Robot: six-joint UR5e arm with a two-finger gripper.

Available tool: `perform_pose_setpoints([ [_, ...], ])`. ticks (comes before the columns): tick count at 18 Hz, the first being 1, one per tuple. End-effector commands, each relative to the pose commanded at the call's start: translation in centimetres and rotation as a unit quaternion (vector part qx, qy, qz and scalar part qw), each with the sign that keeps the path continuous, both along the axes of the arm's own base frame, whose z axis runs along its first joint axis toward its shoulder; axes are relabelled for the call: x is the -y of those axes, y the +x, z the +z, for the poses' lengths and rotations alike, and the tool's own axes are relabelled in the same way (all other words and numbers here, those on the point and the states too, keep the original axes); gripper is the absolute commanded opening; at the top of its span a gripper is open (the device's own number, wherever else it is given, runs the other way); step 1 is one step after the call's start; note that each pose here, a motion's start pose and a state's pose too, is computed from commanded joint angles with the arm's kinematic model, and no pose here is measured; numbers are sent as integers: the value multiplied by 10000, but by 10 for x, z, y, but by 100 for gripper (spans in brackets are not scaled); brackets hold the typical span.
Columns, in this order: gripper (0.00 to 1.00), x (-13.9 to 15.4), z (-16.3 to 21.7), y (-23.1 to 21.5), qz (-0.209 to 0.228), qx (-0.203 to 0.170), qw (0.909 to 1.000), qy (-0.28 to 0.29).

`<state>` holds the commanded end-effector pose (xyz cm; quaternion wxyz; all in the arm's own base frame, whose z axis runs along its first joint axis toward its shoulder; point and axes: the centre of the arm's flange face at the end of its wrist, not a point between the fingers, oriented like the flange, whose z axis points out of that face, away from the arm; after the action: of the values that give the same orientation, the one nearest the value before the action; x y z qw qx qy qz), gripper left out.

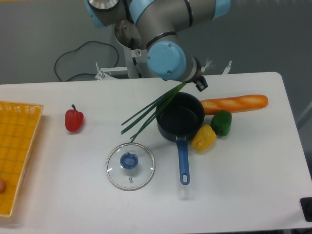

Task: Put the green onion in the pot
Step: 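Carry the green onions over the black saucepan toward the baguette, then lower the gripper so the onion stalks drop into the saucepan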

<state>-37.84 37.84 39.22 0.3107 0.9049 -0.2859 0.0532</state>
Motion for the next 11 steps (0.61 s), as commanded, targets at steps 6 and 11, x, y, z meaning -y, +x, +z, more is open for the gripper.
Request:
perform_pose_setpoints([
  [6,22,-1,1,-1,0,-18,10000,13],
  [11,22,-6,0,-6,38,-95,9999,60],
])
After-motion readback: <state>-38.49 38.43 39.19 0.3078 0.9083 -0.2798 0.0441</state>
